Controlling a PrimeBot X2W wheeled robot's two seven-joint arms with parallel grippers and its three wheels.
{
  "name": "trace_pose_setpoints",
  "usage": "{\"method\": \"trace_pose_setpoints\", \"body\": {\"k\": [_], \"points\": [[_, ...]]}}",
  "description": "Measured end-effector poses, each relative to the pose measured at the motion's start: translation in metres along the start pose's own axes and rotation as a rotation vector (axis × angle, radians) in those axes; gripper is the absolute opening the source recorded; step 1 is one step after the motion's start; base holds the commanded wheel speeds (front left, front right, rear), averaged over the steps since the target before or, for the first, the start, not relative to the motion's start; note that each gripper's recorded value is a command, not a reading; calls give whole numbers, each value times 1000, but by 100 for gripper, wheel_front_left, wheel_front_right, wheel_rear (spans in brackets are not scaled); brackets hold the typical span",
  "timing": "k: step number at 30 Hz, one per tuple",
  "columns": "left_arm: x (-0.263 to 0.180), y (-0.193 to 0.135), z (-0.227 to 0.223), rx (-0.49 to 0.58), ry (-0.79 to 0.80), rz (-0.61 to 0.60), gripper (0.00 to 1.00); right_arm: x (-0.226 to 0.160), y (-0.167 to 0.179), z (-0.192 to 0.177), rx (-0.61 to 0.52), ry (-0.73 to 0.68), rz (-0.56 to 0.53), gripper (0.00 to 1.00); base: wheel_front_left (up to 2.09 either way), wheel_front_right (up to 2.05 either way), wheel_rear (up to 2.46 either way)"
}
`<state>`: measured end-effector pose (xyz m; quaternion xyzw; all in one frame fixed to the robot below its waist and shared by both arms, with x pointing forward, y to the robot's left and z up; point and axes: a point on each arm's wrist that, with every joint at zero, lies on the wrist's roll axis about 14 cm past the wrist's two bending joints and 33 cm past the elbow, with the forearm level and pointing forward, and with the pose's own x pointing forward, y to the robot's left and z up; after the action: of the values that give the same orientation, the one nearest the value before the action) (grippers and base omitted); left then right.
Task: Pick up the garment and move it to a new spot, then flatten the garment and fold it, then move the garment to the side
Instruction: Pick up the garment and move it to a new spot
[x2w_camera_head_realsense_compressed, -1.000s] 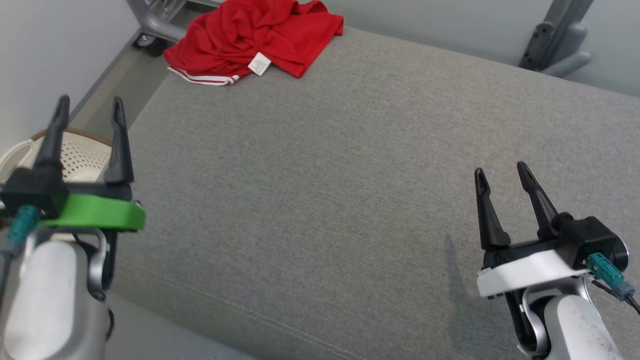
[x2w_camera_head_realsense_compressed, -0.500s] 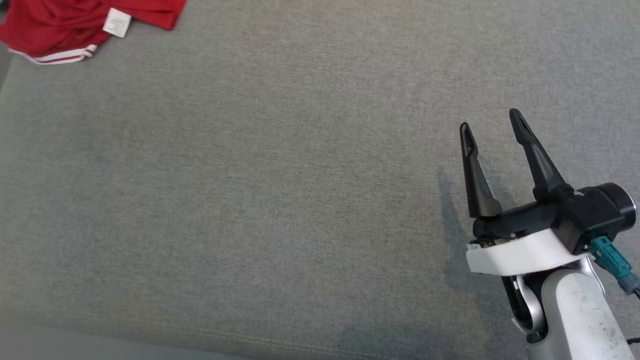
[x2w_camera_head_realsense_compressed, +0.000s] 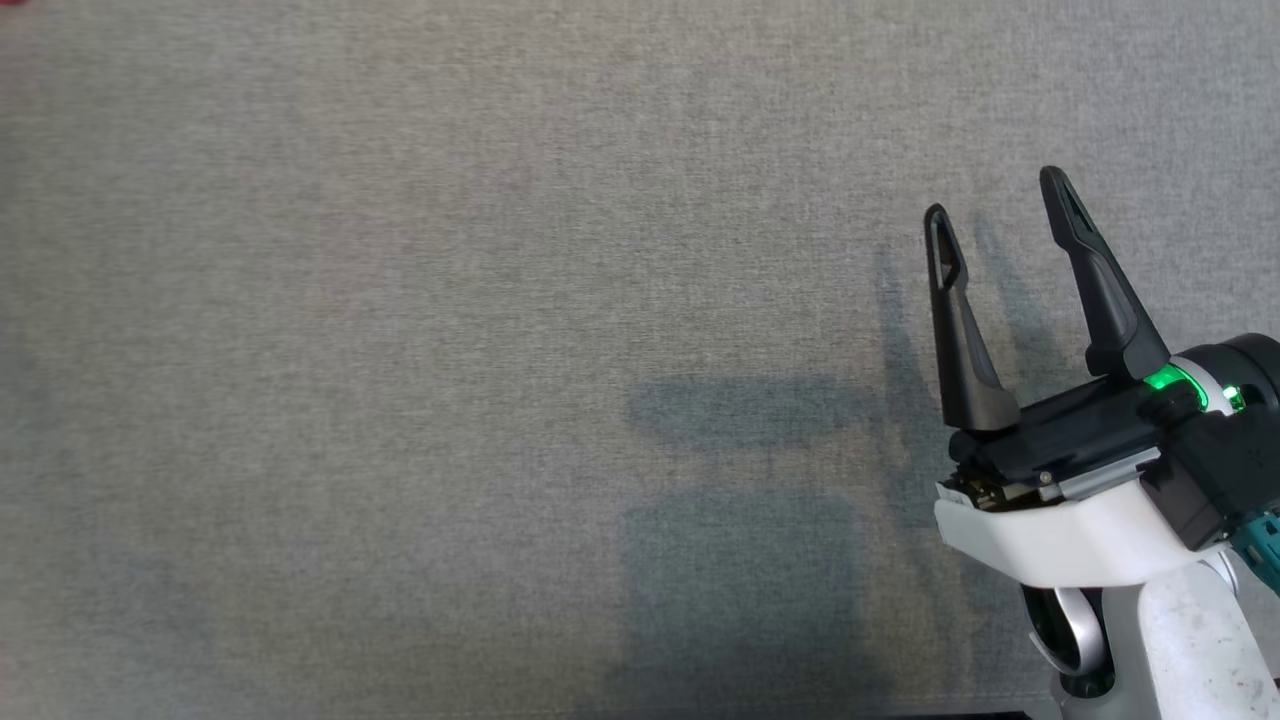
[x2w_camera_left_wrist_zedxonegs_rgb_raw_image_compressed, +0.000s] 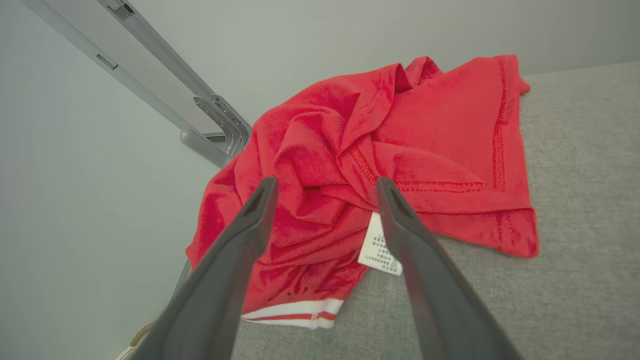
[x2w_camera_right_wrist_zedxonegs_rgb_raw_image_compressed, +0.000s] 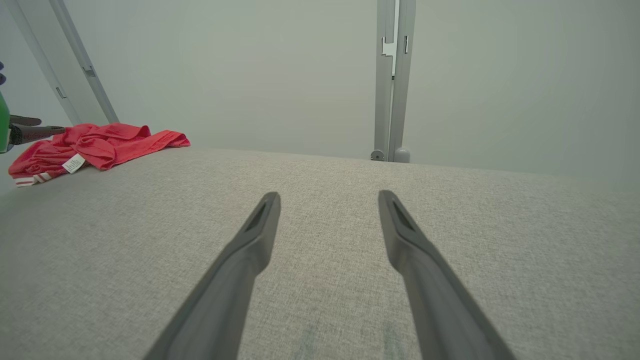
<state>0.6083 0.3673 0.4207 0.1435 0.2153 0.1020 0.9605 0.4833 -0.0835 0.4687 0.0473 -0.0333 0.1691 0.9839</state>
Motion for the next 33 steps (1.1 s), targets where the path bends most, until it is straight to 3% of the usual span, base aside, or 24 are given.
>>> {"method": "trace_pose_setpoints", "body": {"k": [8, 16, 17, 18, 19, 20, 27, 33], "points": [[23, -7, -55, 29, 108, 53, 100, -3, -10, -14, -9, 36, -24, 100, 0, 0, 0], [35, -5, -67, 67, 114, 110, 100, -4, -17, -16, -29, 42, -39, 100, 0, 0, 0], [36, -5, -68, 71, 115, 112, 92, -5, -18, -15, -32, 41, -41, 100, 0, 0, 0], [37, -5, -67, 78, 106, 117, 43, -5, -19, -15, -36, 40, -43, 100, 0, 0, 0], [37, -6, -67, 77, 101, 118, 18, -5, -20, -15, -39, 40, -45, 100, 0, 0, 0], [37, -6, -68, 77, 103, 117, 0, -5, -20, -14, -42, 39, -45, 100, 0, 0, 0], [29, -5, -53, 73, 67, 112, 0, -5, -16, -5, -44, 13, -38, 100, 0, 0, 0], [16, 0, -9, 54, -49, 90, 0, -7, -12, 13, -46, -31, -30, 100, 0, 0, 0]]}}
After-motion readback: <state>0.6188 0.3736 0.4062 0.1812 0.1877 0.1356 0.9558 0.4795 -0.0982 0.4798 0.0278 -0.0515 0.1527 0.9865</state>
